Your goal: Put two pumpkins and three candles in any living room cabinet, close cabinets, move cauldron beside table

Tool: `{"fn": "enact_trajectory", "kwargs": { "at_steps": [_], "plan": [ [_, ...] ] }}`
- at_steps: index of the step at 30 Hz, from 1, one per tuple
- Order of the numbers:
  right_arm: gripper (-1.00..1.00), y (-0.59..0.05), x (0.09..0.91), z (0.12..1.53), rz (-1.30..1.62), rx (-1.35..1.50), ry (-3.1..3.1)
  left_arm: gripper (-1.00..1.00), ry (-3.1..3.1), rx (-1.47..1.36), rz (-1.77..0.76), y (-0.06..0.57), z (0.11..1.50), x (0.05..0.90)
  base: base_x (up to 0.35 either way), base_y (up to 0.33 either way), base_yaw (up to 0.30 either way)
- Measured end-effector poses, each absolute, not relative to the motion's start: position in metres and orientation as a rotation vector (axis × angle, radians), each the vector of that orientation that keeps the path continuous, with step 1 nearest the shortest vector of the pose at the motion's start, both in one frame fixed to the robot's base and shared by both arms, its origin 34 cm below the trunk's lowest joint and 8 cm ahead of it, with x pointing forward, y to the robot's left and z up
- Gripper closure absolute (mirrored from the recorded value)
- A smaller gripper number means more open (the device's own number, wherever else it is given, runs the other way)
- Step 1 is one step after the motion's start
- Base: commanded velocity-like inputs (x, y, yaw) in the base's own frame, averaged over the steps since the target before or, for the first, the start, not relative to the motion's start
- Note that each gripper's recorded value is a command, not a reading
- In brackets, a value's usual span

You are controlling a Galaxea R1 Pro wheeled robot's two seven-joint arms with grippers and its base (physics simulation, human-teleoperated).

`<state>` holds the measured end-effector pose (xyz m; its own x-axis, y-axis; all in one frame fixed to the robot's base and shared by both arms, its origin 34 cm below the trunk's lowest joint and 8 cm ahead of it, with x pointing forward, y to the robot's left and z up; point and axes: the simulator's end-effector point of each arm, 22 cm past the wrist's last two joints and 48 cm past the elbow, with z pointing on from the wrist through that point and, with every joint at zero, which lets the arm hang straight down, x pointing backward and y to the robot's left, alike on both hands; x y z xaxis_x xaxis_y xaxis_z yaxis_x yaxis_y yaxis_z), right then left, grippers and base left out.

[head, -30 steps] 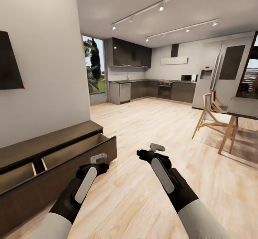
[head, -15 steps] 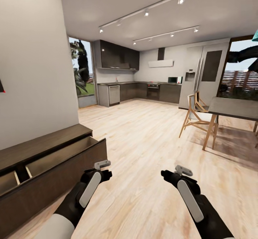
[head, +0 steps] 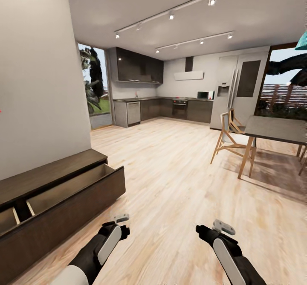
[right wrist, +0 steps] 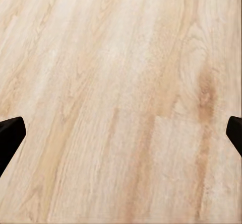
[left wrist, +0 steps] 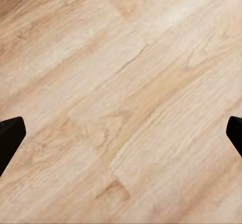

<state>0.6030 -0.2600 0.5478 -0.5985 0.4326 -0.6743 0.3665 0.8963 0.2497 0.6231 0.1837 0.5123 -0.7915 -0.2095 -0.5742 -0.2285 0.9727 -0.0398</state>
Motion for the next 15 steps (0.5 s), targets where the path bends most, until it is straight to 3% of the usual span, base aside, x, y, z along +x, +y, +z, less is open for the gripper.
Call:
{"fn": "enact_trajectory", "kwargs": {
  "at_steps": [15],
  "plan": [
    [-1.00, -0.266, 0.582, 0.488, 0.084, 0.623, 2.349, -1.00, 2.529, -0.304, 0.095, 0.186, 0.475, 0.604, 0.000, 0.000, -0.166]
  ]
}}
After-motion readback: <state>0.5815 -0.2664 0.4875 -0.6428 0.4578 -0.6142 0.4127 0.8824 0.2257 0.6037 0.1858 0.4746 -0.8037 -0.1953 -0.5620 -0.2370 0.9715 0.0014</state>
